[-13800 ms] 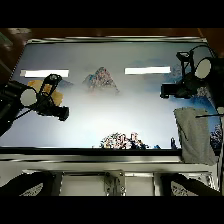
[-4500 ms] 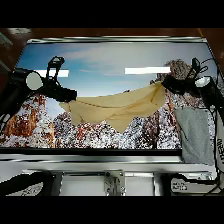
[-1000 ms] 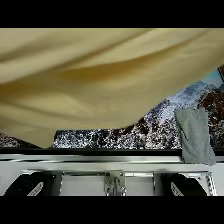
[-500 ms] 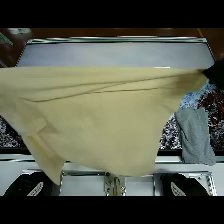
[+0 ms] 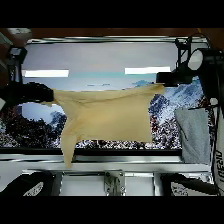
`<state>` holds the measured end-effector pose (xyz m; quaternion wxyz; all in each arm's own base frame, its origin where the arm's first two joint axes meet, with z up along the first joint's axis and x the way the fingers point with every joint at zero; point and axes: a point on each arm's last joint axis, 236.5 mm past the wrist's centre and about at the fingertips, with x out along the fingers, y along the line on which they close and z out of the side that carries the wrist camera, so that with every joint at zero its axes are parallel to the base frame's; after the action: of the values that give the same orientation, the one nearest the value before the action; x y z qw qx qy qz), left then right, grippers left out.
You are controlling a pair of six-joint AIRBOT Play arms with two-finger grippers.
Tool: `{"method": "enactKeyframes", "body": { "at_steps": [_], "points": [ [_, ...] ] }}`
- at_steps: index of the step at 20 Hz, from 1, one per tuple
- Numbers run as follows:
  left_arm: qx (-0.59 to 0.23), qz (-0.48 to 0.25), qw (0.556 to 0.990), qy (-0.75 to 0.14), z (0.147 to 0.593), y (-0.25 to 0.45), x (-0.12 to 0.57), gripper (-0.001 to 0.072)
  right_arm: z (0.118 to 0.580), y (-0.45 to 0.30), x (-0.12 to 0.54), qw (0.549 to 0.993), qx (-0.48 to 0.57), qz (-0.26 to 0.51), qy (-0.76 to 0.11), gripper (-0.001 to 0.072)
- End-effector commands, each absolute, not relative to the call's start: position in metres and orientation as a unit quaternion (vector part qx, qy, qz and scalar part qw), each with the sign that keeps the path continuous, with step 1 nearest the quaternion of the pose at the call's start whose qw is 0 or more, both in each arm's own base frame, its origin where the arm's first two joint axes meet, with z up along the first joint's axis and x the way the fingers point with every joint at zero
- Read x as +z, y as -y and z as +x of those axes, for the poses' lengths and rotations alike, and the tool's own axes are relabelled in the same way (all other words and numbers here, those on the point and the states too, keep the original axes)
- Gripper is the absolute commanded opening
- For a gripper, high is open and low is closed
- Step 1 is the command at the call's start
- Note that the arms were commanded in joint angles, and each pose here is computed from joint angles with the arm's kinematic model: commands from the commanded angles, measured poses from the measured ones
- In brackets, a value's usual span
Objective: Fold the shirts.
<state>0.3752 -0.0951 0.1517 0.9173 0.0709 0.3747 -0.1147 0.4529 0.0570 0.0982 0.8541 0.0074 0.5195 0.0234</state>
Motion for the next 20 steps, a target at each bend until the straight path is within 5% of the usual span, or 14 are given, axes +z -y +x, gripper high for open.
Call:
{"method": "enactKeyframes", "body": {
  "at_steps": [1, 9, 10, 11, 12, 13, 17, 20],
  "points": [
    [-0.107, 0.025, 0.904, -0.414, 0.415, 0.113, 0.084, 0.0032, 0.506, -0.064, 0.069, 0.880, 0.009, 0.051, -0.473, 0.0060],
    [-0.118, -0.049, 0.842, -0.524, 0.422, 0.147, -0.025, 0.0044, 0.520, -0.053, 0.000, 0.844, -0.036, 0.135, -0.518, 0.0061],
    [-0.119, -0.058, 0.837, -0.531, 0.420, 0.150, -0.029, 0.0115, 0.519, -0.059, -0.002, 0.840, -0.031, 0.147, -0.522, 0.0093],
    [-0.119, -0.059, 0.834, -0.536, 0.417, 0.150, -0.029, 0.0242, 0.522, -0.065, 0.000, 0.841, -0.024, 0.161, -0.517, 0.0233],
    [-0.118, -0.058, 0.828, -0.545, 0.414, 0.147, -0.027, 0.0372, 0.523, -0.067, 0.006, 0.842, -0.017, 0.166, -0.513, 0.0490],
    [-0.114, -0.058, 0.815, -0.565, 0.408, 0.140, -0.022, 0.0479, 0.523, -0.067, 0.017, 0.848, -0.002, 0.151, -0.508, 0.0593],
    [-0.120, -0.022, 0.764, -0.634, 0.369, 0.075, 0.019, 0.0502, 0.493, -0.002, 0.082, 0.862, -0.009, 0.028, -0.505, 0.0593],
    [-0.074, -0.103, 0.750, -0.649, 0.326, 0.018, 0.032, 0.0535, 0.419, 0.091, 0.087, 0.803, -0.102, 0.005, -0.587, 0.0593]
  ]
}}
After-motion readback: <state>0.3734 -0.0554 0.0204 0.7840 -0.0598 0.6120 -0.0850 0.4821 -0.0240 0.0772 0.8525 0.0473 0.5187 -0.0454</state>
